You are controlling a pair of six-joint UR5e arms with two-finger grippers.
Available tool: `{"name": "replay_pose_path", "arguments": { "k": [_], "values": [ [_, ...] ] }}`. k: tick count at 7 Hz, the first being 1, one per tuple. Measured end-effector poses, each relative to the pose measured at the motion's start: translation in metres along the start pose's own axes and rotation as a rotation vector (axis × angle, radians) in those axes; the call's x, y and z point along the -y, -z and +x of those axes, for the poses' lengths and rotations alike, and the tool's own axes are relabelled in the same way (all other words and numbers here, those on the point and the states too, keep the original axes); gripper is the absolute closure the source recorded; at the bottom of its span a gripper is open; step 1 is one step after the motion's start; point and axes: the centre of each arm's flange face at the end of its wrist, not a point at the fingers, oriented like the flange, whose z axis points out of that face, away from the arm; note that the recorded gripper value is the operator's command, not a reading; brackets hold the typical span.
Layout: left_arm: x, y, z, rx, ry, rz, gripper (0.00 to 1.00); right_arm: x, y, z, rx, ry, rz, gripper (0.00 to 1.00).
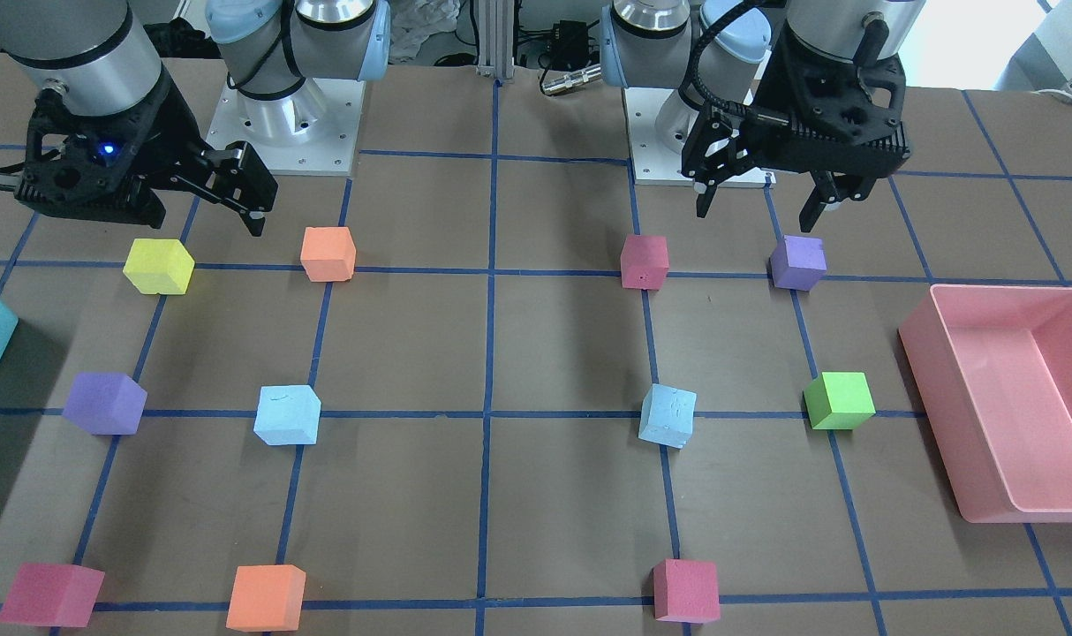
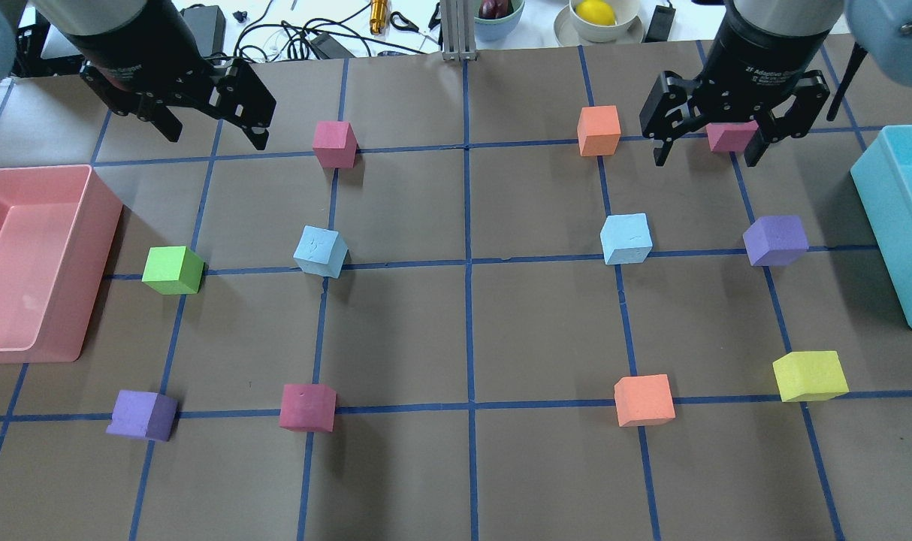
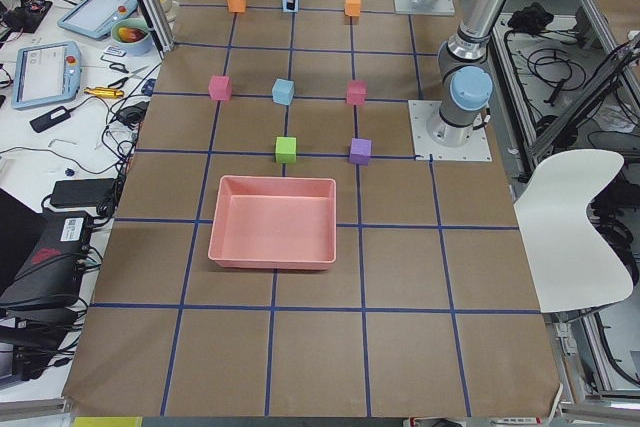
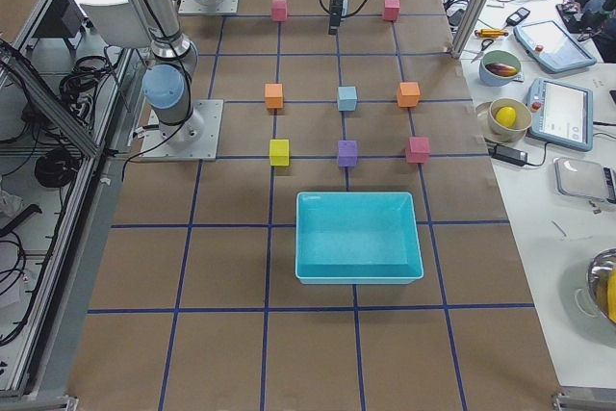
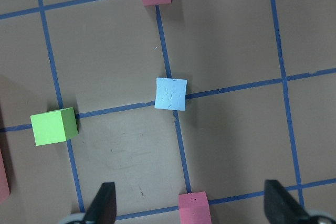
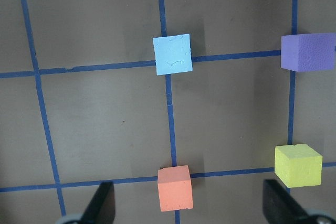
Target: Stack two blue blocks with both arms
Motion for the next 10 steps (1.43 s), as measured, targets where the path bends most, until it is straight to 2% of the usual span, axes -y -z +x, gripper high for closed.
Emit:
{"name": "replay_pose_path", "arguments": {
  "k": [2, 4, 5, 6, 8, 10],
  "values": [
    [0.000, 0.000, 0.001, 0.001, -0.001, 0.000, 0.00, 0.001, -0.002, 0.000, 0.000, 0.001, -0.003, 0.00],
    [0.000, 0.000, 0.002, -0.001, -0.002, 0.001, 0.00, 0.015, -0.025, 0.001, -0.002, 0.000, -0.045, 0.00],
    [0.000, 0.000, 0.003, 0.000, -0.004, 0.000, 0.00, 0.031, -0.052, 0.000, -0.002, 0.002, -0.084, 0.00],
    [0.000, -0.001, 0.003, 0.001, -0.004, -0.002, 0.00, 0.050, -0.081, -0.001, -0.001, 0.004, -0.096, 0.00],
    [-0.001, -0.001, 0.003, -0.001, -0.004, -0.001, 0.00, 0.090, -0.148, -0.004, 0.003, 0.010, -0.061, 0.00],
    [-0.001, 0.000, 0.003, -0.001, -0.003, 0.000, 0.00, 0.105, -0.211, -0.005, 0.009, 0.013, -0.026, 0.00]
  ]
}}
